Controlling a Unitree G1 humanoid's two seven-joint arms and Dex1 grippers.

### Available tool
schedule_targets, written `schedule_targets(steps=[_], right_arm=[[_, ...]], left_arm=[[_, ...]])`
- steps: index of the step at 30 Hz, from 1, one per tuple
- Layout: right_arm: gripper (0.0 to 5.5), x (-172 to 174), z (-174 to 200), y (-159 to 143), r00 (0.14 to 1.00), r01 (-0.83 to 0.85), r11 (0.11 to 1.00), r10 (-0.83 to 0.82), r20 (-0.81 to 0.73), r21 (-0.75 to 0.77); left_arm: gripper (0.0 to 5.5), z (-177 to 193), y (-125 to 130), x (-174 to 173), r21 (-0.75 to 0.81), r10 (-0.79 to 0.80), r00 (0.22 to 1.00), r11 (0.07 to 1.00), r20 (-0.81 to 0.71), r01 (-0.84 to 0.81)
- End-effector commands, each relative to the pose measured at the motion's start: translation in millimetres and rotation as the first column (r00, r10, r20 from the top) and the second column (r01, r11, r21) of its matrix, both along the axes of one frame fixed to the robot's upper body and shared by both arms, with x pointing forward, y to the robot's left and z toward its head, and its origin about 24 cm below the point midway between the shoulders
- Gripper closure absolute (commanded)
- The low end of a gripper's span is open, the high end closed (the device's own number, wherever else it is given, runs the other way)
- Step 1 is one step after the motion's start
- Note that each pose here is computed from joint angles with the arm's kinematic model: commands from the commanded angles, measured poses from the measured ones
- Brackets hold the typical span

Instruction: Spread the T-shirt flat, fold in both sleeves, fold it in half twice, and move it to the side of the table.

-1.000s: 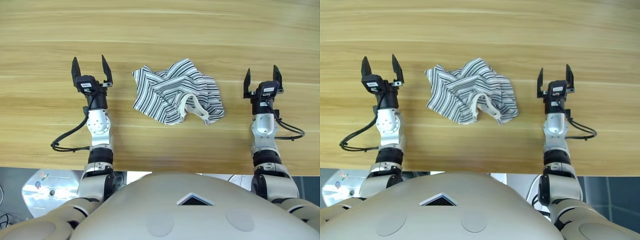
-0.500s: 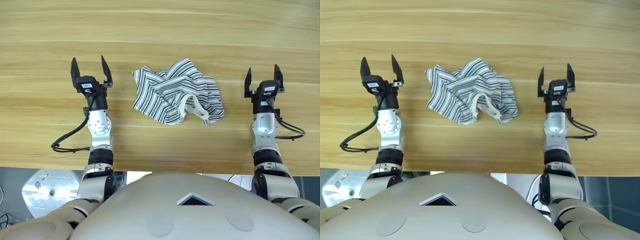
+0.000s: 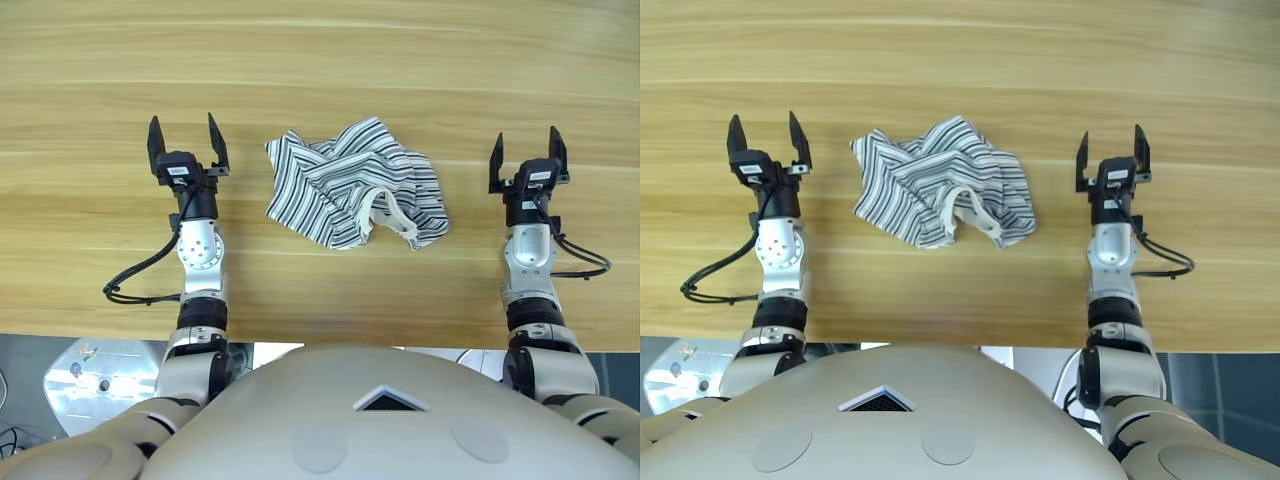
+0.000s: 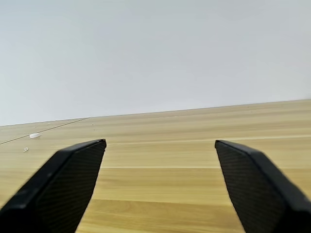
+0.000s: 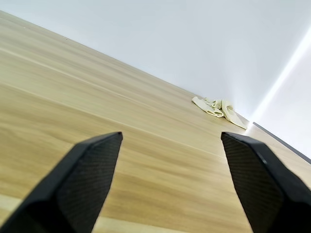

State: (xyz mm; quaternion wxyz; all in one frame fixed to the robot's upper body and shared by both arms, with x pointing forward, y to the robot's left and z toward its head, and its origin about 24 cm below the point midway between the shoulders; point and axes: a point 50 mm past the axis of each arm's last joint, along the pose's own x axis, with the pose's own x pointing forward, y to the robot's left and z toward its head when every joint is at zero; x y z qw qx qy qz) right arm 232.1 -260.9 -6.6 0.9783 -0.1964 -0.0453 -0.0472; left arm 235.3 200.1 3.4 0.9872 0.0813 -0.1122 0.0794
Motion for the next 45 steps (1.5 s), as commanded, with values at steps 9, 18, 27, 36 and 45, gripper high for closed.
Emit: schedule_targets(steps=[9, 18, 27, 36, 45], right_arm=[[1.74, 2, 3, -2, 1.000, -0.008, 1.000, 0.008, 0.006, -0.018], [1.74, -48, 60, -22, 0.977, -0.135, 0.923, 0.185, 0.107, -0.360], [1.74, -96, 38, -16, 0.787, -0.616, 0.576, 0.418, -0.454, -0.537], [1.74, -105, 12, -1, 0.631, -0.775, 0.416, 0.473, -0.615, -0.476], [1.74, -92, -2, 28, 0.568, -0.821, 0.330, 0.554, -0.608, -0.466]], left_arm=[[1.31, 0, -6, 1, -0.002, -0.035, 0.999, 0.999, -0.006, 0.035], [1.31, 17, -37, -47, -0.025, -0.438, 0.894, 0.897, 0.093, 0.442], [1.31, 31, -39, -60, 0.060, -0.588, 0.807, 0.808, 0.049, 0.586], [1.31, 32, -43, -66, 0.241, -0.656, 0.754, 0.726, -0.034, 0.644], [1.31, 35, -47, -64, 0.256, -0.667, 0.745, 0.717, -0.019, 0.648]])
